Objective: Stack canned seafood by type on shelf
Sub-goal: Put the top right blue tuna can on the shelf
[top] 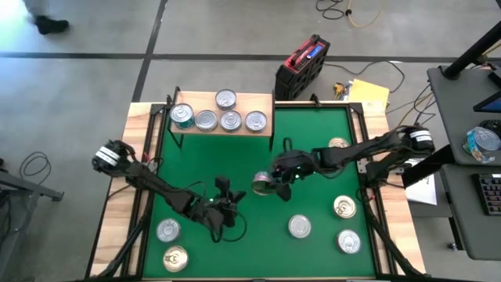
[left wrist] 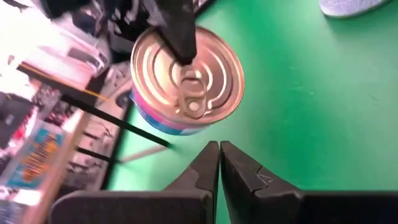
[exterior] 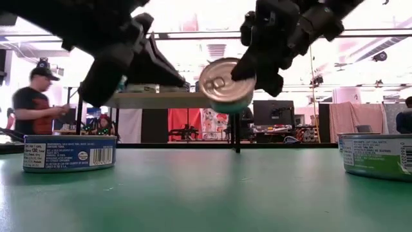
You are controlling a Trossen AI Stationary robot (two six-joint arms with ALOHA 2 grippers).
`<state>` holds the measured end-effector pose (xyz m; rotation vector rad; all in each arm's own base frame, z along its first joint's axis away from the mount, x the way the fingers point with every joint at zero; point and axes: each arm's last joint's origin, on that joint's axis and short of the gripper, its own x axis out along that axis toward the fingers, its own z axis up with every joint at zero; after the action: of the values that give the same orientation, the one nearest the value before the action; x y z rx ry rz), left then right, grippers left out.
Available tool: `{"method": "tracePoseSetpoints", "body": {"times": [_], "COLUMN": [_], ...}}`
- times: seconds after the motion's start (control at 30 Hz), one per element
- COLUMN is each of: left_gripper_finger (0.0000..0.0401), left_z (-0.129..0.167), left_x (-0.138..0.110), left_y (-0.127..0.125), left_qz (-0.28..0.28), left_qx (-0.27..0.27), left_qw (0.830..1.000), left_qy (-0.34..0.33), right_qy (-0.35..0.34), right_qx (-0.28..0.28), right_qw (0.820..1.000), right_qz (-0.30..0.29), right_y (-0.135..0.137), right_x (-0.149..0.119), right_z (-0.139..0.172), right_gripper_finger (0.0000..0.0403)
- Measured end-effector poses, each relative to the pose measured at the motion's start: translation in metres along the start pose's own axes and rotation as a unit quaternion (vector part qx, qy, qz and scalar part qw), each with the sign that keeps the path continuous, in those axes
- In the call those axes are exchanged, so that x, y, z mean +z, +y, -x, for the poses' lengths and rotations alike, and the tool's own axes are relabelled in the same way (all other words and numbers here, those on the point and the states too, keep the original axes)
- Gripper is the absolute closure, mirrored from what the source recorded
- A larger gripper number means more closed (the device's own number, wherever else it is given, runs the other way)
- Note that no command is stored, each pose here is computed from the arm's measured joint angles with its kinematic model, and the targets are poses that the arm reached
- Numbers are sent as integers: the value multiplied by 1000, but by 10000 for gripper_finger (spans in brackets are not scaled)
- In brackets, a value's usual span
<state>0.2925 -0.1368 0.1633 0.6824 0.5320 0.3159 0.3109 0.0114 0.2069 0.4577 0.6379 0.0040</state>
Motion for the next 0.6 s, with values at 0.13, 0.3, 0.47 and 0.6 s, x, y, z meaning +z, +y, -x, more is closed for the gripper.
{"method": "tracePoseSetpoints", "body": {"times": [0.13, 0.3, 0.47, 0.6], "left_gripper_finger": [401, 401, 401, 401], "left_z": [15, 36, 52, 55], "left_x": [0, -11, -28, -43], "left_y": [20, 46, 73, 91], "left_qz": [-28, -64, -70, -107], "left_qx": [-15, -12, -25, 18], "left_qw": [999, 995, 980, 968], "left_qy": [-29, -76, -186, -225], "right_qy": [-70, -104, -95, -96], "right_qx": [55, 155, 182, 217], "right_qw": [993, 969, 954, 939], "right_qz": [-79, -162, -220, -248], "right_y": [-9, -23, -45, -57], "right_x": [-7, -10, -6, 5], "right_z": [9, 18, 22, 28], "right_gripper_finger": [216, 216, 216, 216]}}
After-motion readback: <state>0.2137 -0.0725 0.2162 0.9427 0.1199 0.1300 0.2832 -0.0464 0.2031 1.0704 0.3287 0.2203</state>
